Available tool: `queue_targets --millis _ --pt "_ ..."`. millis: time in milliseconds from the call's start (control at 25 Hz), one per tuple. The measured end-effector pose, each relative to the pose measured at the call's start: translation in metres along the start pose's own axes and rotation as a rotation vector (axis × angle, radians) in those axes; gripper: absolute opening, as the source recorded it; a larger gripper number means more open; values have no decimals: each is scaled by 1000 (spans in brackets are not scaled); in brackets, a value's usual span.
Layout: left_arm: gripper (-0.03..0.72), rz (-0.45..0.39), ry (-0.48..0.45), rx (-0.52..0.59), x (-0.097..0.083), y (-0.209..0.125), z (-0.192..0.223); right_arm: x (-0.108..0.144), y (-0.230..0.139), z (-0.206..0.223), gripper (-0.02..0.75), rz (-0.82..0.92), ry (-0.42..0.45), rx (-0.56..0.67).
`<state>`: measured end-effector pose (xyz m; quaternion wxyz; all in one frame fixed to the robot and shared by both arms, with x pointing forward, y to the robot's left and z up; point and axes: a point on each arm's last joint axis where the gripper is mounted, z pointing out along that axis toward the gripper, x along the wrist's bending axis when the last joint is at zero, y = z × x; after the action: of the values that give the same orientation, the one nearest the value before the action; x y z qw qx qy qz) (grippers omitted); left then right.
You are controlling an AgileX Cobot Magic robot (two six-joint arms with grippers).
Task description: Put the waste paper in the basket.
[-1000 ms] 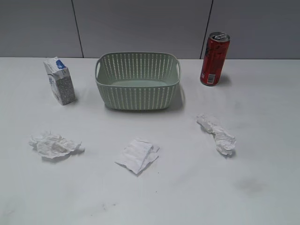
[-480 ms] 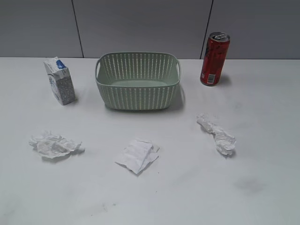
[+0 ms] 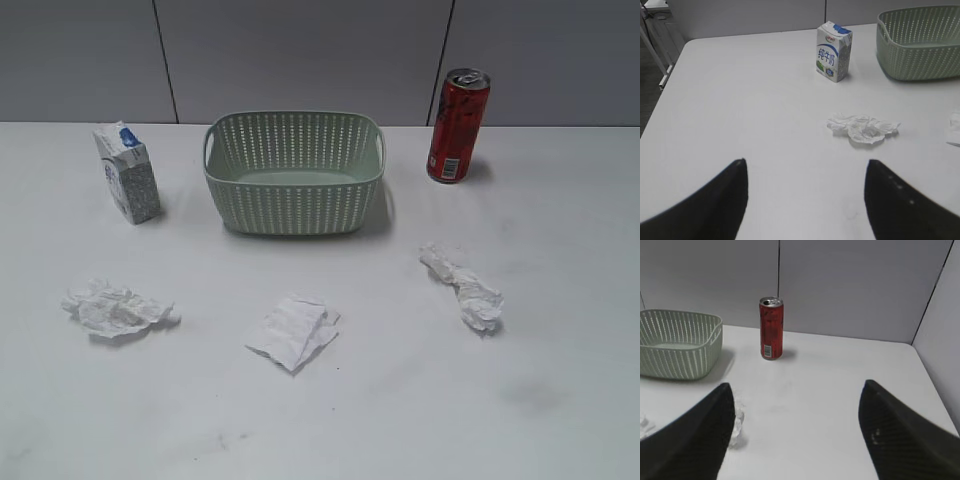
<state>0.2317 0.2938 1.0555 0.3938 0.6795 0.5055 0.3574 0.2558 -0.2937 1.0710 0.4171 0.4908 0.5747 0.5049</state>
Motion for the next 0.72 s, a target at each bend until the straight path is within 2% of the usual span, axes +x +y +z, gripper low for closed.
queue_targets --millis 160,360,720 --pt "552 -6 -10 -2 -1 0 0 0 10 10 583 3 -2 -46" --pt "554 -14 -25 -5 -2 0 0 -1 16 31 583 3 -6 -18" --pt "615 -15 -26 -5 -2 0 0 0 14 89 583 56 14 229"
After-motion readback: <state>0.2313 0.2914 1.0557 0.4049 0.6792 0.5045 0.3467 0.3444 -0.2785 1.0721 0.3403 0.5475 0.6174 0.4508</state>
